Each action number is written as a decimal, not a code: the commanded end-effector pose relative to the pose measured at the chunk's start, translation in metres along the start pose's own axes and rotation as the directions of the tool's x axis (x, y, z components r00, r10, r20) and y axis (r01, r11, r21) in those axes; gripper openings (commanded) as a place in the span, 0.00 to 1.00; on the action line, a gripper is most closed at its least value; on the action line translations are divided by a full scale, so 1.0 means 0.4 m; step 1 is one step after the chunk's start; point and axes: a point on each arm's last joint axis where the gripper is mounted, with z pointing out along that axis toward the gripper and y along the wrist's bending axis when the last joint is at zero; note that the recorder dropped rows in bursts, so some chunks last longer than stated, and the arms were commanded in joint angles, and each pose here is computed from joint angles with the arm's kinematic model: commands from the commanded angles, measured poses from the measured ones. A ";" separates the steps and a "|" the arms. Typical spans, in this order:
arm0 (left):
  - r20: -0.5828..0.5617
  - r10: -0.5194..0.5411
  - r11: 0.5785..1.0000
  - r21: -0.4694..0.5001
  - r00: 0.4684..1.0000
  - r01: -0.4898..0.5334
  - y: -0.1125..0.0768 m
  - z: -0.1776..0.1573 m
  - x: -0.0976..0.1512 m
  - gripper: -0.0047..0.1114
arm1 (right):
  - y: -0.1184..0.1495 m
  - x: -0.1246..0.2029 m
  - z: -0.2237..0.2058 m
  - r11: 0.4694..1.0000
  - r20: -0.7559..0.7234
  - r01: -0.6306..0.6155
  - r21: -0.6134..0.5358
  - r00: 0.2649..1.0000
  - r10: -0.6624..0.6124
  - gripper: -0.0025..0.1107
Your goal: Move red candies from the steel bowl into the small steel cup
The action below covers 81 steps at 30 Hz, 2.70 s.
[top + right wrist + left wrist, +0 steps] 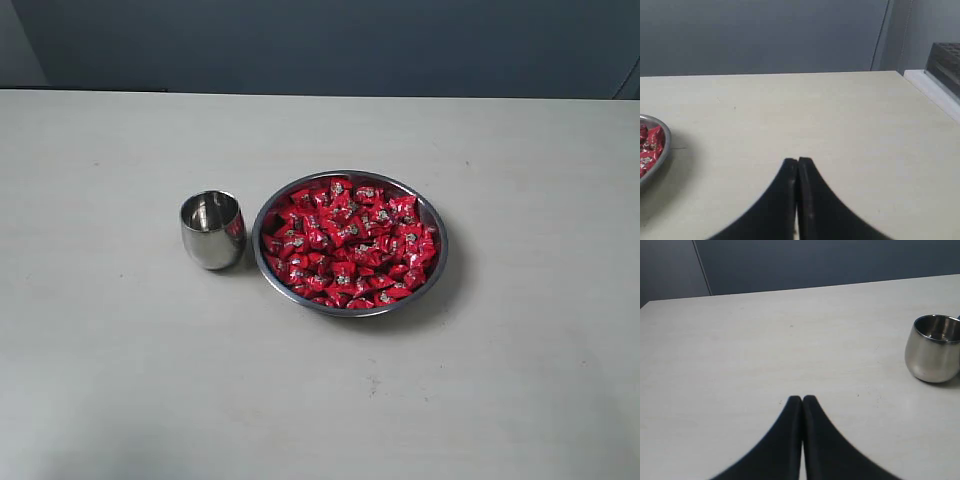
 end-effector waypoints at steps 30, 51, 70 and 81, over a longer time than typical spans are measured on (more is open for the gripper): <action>0.019 0.002 1.000 0.006 1.000 -0.002 0.000 -0.003 -0.008 0.04 | -0.001 -0.028 0.006 1.000 -0.038 0.004 0.006 0.999 -0.003 0.02; 0.019 0.002 1.000 0.006 1.000 -0.002 0.000 -0.003 -0.008 0.04 | -0.005 -0.323 0.035 1.000 0.030 0.002 0.006 1.000 -0.002 0.02; 0.019 0.002 1.000 0.006 1.000 -0.002 0.000 -0.003 -0.008 0.04 | -0.003 -0.336 0.033 0.999 0.080 -0.032 -0.003 0.996 0.032 0.02; 0.019 0.002 1.000 0.006 1.000 -0.002 0.000 -0.003 -0.008 0.04 | 0.019 -0.289 0.104 0.991 -0.155 -0.110 -0.071 0.983 0.098 0.02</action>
